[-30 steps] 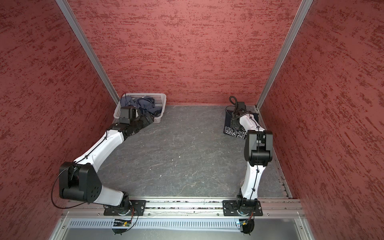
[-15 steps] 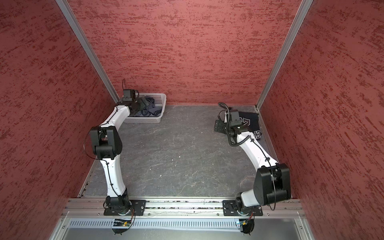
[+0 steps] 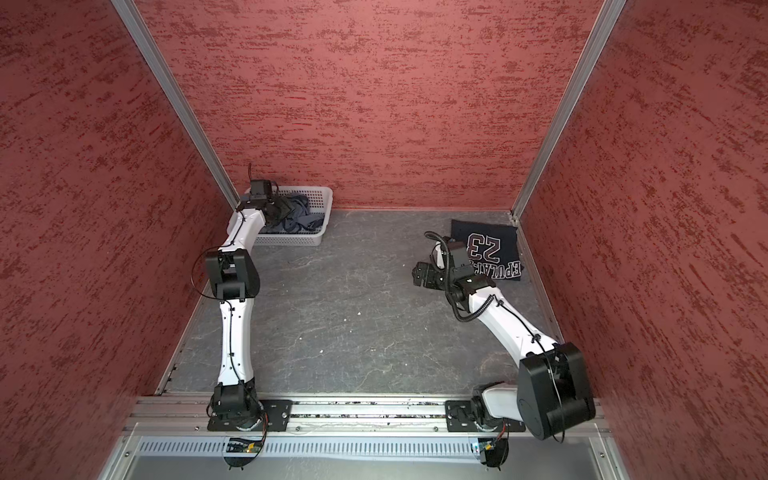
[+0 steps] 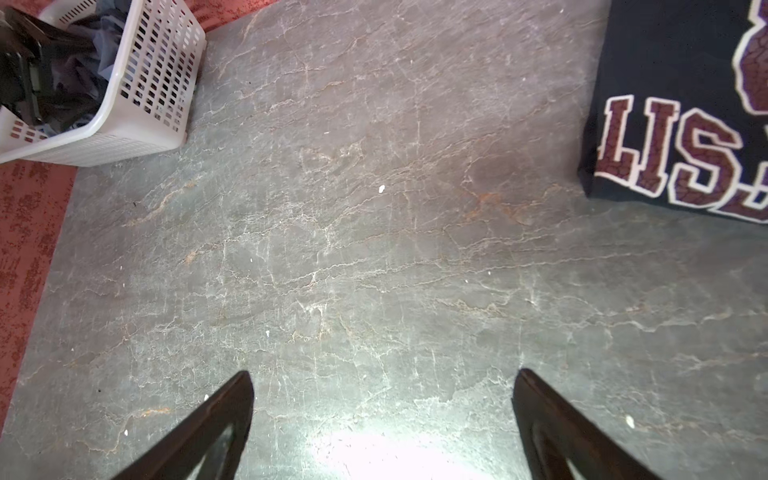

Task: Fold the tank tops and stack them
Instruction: 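Grasp the blue-grey tank top in the basket with the left gripper and lift it out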

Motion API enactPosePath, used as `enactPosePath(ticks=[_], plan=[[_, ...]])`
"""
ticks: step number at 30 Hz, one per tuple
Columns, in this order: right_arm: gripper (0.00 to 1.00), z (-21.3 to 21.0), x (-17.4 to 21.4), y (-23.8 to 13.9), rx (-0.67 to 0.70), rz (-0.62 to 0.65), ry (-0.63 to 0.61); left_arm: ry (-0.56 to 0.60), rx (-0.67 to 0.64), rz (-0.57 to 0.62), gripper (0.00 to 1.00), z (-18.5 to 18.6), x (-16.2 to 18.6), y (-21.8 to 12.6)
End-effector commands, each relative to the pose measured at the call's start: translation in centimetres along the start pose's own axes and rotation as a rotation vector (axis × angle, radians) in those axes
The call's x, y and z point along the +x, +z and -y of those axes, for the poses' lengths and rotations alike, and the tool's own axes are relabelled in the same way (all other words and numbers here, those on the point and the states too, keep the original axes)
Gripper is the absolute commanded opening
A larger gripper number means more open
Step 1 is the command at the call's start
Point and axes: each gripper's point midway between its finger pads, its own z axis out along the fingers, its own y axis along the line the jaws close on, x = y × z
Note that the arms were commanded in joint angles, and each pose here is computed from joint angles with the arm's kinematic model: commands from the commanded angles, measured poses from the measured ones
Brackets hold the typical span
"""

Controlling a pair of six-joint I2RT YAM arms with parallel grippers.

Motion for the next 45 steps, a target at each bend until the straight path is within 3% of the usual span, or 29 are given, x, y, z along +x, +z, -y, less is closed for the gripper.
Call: enactPosePath(ticks=[1,6,8,14,21,29,34,38,45], plan=[[0.98,-0.8,-0.8,-0.8,-0.029,0.047,0.010,-0.054,0.013,-0.051,0.70,-0.4,1.2,1.2],[0.98,-0.6,-0.7,-1.1,-0.024,0.056,0.014,-0.087,0.091,-0.045,0.19,1.2,0.1,0.2],[0.98,-0.5,-0.7,-1.2,-0.019,0.056,0.014,-0.073,0.114,-0.011,0.10,2.6,-1.2,-1.8],[0.98,-0.3,-0.7,-1.4,-0.003,0.064,0.015,0.011,0.259,0.129,0.00,8.6,-5.5,-11.9],[0.98,-0.2,-1.0,-1.6,0.003,0.083,0.015,0.181,0.417,0.248,0.00,15.7,-5.4,-25.2],[0.98,-0.2,-1.8,-2.8,0.010,0.130,0.010,0.428,0.691,0.360,0.00,25.2,0.9,-42.9],[0.98,-0.9,-3.1,-4.7,-0.007,0.201,0.003,0.547,0.835,0.381,0.00,28.7,6.8,-50.8],[0.98,-1.6,-4.1,-6.3,-0.035,0.258,-0.004,0.592,0.874,0.314,0.00,29.9,11.3,-52.0],[0.97,-1.4,-4.4,-7.4,-0.024,0.299,0.001,0.562,0.826,-0.024,0.00,29.1,20.9,-43.0]])
